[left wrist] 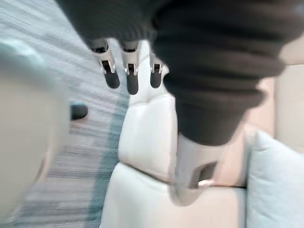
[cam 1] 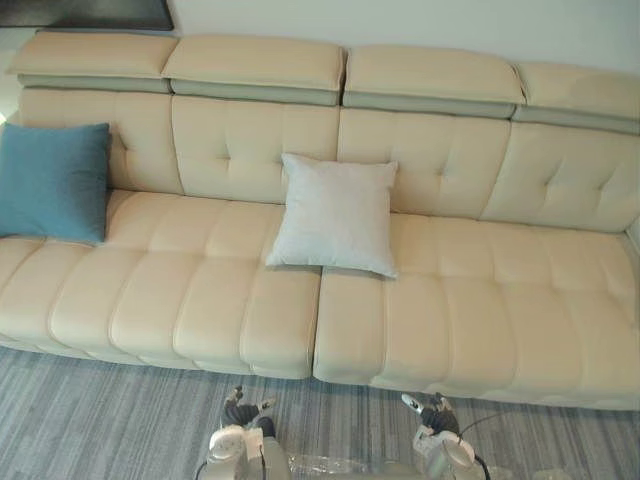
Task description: Pick up cushions and gather them together orderly.
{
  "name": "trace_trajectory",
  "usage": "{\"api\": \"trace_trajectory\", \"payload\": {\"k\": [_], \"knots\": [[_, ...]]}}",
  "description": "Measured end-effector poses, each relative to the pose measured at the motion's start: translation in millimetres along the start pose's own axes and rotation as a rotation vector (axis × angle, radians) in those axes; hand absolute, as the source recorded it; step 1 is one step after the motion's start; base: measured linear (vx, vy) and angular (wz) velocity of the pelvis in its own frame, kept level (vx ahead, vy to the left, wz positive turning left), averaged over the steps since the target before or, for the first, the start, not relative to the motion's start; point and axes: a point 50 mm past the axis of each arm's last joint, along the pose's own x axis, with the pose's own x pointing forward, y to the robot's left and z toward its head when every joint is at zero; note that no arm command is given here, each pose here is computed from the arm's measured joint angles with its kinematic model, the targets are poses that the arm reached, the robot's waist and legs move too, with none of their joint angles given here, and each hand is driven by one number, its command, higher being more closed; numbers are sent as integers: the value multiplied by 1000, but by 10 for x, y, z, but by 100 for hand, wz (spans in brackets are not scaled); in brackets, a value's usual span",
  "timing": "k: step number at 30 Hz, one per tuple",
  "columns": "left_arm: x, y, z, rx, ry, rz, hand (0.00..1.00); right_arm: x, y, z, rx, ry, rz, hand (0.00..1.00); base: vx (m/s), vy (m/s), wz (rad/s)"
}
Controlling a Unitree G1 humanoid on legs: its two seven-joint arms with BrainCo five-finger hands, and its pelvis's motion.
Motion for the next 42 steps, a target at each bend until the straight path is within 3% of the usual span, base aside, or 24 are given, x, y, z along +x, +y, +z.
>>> {"api": "trace_trajectory", "payload": {"k": [5, 20, 27, 34, 42], "knots": [[11, -113, 84, 17, -29, -40, 0, -25, -13, -61, -21, 16, -12, 0, -304, -33, 40], [-40, -5, -107, 19, 34, -9, 0, -80, -23, -265, -11, 105, -6, 0, -84, 179, -27], [-9, -45, -95, 34, 52, -24, 0, 1, 39, -95, 5, 61, 4, 0, 144, -21, -80], [89, 17, 85, 109, 10, -28, 0, 136, -171, 66, -186, 55, -22, 0, 9, -91, -101], [106, 234, 57, 206, 24, -2, 0, 174, -162, 119, -223, 59, -24, 0, 25, -252, -65]]}}
